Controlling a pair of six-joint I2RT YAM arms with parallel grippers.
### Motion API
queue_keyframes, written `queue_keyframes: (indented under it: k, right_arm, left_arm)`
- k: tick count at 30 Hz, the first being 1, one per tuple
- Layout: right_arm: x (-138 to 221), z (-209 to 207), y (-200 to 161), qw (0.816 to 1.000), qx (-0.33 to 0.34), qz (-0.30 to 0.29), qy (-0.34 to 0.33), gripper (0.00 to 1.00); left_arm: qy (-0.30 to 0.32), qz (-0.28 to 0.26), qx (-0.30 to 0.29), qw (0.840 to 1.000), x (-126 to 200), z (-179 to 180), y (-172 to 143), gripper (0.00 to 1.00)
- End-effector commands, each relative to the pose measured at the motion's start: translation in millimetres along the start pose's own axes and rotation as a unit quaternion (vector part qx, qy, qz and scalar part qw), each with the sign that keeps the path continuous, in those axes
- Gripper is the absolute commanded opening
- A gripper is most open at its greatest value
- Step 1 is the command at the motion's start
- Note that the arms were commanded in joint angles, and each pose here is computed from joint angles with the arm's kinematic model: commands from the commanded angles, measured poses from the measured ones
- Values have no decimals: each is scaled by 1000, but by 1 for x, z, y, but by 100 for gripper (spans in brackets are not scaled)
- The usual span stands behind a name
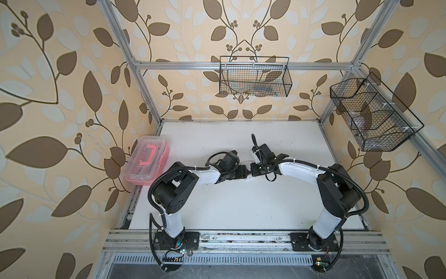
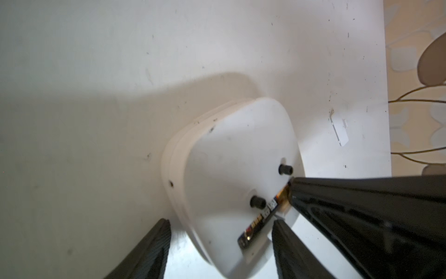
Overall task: Insert the battery into the alarm
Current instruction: Adjust the battery in the alarm, then adjust the alarm at the center of the board.
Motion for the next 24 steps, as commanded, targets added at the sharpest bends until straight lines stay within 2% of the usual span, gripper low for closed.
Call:
queue_keyframes:
  k: [1,4,9,12,17,24]
  right_arm:
    - [-16,-9,-34,996,14,86,-35,3]
    - [-6,-4,-20,998,17,55,-22,5]
    - [31,7,17,998,21,-50,14,20]
    - [45,10,29,995,27,-88,26,27]
    - [45,6,15,996,26,-77,25,32]
    - [33,3,-33,999,18,-37,32,30]
  left_arm:
    - [-3,-38,-50,998,28,-25,19,72]
    - [-4,-55,-61,997,40,-31,33,74]
    - [-7,-64,-69,996,49,-30,56,76]
    - [-11,-49,-82,995,42,-31,68,78]
    - [-28,-15,-102,994,24,-39,81,80]
    - [-57,43,-105,992,-5,-34,83,81]
Point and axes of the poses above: each gripper's point midway between its finger pads, its own x axis back along the fingers, its own z axis along the line the jaws close on, y = z × x, the point moved 5 cm from there along x, back along the fingers, and after that the axes turned 13 degrees about x, right-handed, at the moved point
